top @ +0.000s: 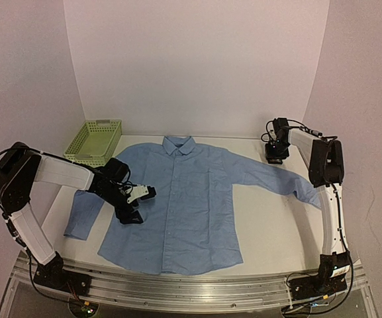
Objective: Pin the brooch onto the clothing
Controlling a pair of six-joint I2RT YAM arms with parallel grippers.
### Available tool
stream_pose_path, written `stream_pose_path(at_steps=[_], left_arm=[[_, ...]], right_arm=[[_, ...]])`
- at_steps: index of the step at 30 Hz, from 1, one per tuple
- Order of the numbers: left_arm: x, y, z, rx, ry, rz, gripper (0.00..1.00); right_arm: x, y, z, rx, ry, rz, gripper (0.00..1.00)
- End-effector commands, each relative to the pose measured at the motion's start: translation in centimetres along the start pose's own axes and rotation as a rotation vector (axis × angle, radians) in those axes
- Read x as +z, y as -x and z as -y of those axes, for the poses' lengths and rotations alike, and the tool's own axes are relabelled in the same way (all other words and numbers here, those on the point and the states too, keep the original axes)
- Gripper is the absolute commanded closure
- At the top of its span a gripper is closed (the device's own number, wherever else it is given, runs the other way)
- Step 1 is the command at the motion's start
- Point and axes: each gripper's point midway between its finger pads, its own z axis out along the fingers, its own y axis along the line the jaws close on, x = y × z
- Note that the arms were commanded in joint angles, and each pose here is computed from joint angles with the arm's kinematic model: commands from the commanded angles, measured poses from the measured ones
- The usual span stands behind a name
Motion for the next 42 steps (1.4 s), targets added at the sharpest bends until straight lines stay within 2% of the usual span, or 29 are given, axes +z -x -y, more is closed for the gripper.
stream_pose_path(at_steps=[1,15,42], left_arm=[[-0.4,1.1,-0.6,-0.010,0.007,0.018,0.22],[-0.2,0.6,-0.7,0.002,0.020,0.010,0.22],[-1.1,1.6,-1.1,0.032,0.043,0.039,0.21]], right_arm=[[0.5,0.4,0.3,0.010,0.010,0.008,0.57],[-1.6,1.7,-0.5,0.020,0.064,0.042,0.68],[-6.1,4.9,-0.7,-0.002,0.077,0.133,0.72]])
